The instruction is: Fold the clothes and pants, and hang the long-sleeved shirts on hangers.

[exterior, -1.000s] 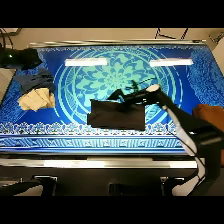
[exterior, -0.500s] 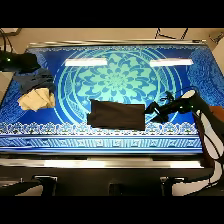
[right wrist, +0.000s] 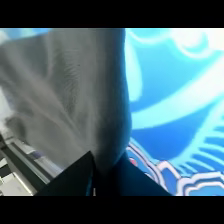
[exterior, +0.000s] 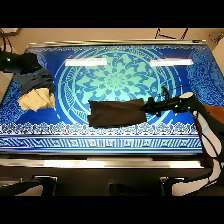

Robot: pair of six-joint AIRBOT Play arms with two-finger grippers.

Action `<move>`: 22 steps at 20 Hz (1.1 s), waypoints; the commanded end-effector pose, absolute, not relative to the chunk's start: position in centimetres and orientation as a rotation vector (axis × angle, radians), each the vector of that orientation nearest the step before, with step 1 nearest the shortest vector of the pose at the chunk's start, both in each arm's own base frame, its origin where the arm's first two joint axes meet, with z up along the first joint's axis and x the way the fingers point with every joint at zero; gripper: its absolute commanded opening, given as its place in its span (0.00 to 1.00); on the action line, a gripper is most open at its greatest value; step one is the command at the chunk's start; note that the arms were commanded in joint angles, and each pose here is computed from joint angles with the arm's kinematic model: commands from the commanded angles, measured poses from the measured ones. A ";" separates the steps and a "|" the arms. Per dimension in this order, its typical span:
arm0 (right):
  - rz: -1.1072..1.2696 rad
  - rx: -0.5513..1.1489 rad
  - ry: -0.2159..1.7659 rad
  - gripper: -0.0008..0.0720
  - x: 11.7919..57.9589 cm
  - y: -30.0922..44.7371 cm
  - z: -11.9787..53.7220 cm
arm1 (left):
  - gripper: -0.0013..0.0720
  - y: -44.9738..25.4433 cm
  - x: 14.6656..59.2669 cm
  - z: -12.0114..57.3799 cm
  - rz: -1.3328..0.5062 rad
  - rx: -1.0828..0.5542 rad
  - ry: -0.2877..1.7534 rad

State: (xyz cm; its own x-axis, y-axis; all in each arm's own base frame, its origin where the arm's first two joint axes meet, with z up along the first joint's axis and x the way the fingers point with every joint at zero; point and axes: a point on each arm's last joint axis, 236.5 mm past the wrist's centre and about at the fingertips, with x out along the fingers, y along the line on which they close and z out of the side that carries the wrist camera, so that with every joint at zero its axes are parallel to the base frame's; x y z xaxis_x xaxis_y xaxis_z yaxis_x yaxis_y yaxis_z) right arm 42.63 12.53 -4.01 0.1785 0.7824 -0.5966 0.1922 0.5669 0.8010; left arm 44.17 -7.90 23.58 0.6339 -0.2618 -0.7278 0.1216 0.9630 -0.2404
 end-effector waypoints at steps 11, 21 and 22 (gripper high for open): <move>-0.026 0.928 0.787 0.07 43.0 -19.3 20.6 | 0.05 -7.9 44.2 23.6 -0.228 -0.165 0.856; -0.332 1.153 0.623 0.07 36.8 -28.8 23.4 | 0.05 -8.0 44.4 23.7 -0.234 -0.152 0.844; -0.351 1.159 0.641 0.07 36.1 -28.8 23.2 | 0.05 -8.0 44.4 23.7 -0.234 -0.152 0.844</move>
